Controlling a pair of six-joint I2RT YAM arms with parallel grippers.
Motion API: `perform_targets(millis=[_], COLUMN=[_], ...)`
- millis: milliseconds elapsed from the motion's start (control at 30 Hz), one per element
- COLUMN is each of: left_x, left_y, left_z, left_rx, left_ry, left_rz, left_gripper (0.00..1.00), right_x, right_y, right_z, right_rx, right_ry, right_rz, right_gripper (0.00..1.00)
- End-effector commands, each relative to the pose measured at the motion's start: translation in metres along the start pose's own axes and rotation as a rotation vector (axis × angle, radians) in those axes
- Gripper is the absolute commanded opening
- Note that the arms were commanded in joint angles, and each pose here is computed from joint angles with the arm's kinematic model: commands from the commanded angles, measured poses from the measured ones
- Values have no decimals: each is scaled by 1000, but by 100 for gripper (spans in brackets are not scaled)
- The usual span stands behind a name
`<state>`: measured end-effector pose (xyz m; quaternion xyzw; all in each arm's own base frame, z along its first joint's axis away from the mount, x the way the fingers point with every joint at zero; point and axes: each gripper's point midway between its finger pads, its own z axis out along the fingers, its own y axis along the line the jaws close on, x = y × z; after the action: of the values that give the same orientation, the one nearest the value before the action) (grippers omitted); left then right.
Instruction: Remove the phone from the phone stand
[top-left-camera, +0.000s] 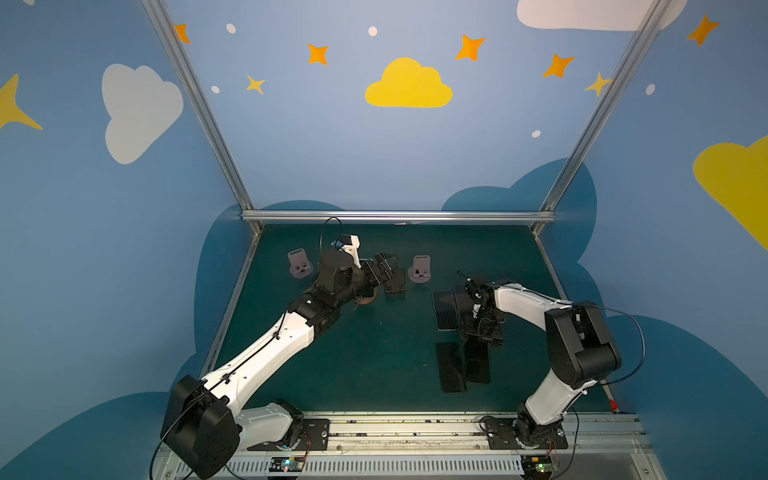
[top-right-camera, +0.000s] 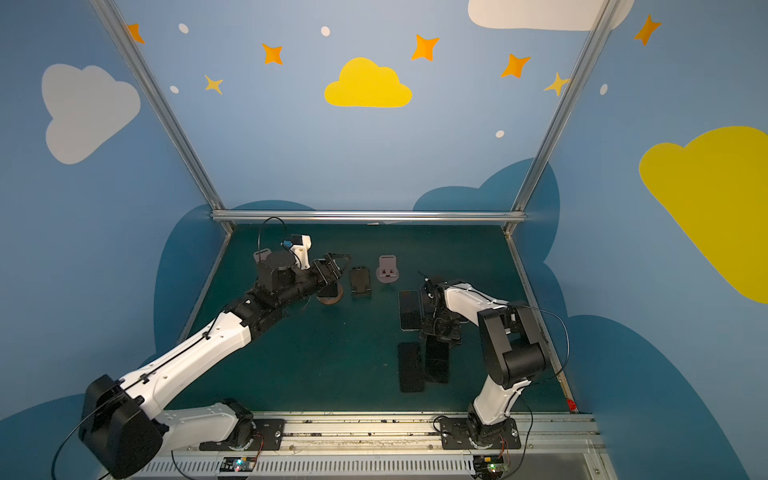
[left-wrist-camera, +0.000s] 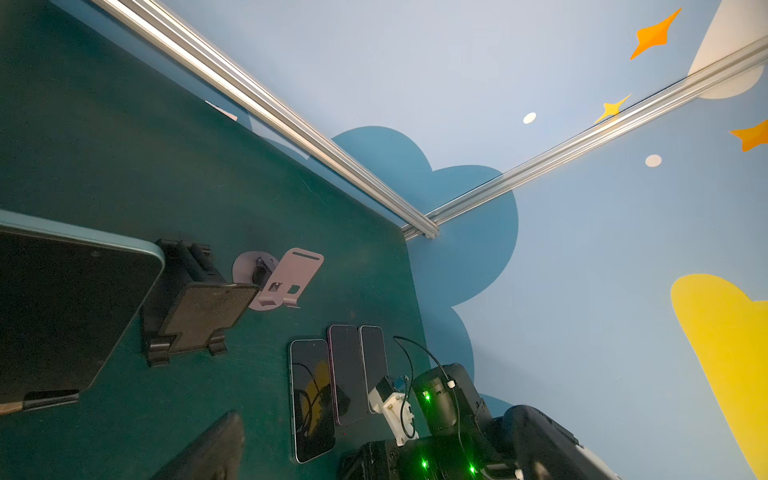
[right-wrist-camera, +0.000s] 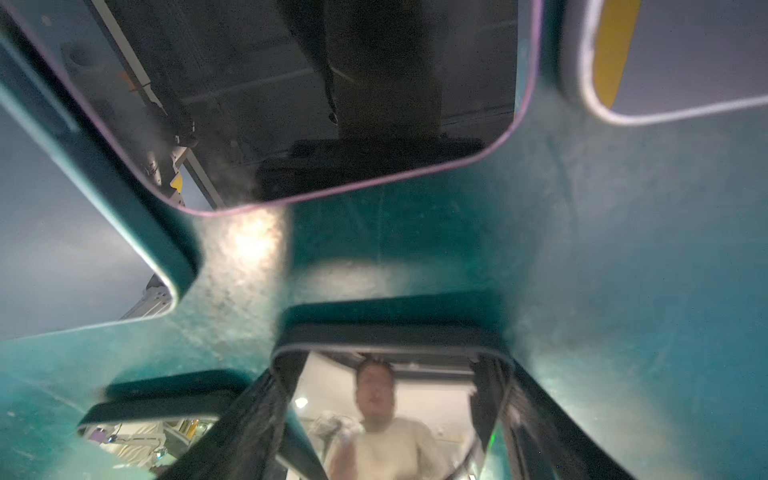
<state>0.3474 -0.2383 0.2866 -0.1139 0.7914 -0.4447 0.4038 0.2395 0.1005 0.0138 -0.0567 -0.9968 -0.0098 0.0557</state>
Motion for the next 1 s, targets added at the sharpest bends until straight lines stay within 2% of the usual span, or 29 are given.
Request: perform_targets(millis=[0,267,433,967], left_x=[-4,-4,-4,-2], left_y=[-2,-4,-6,-10], left_z=[-2,-3,-3,-4], left_rx=[6,12,20,39], left_ry=[-19,-17,-16,-11], left_rz=[23,24,21,25], left_gripper=[100,100,100,100], right_x=[-1,3,5,17], right_y=[5,5,2,10], right_z=[11,6,0,-8], right_rx=[-23,-14,46,41], right_ry=[29,35,39,14], right_rz=[-8,-20,-50,-127], right_gripper=[77,71,70,76])
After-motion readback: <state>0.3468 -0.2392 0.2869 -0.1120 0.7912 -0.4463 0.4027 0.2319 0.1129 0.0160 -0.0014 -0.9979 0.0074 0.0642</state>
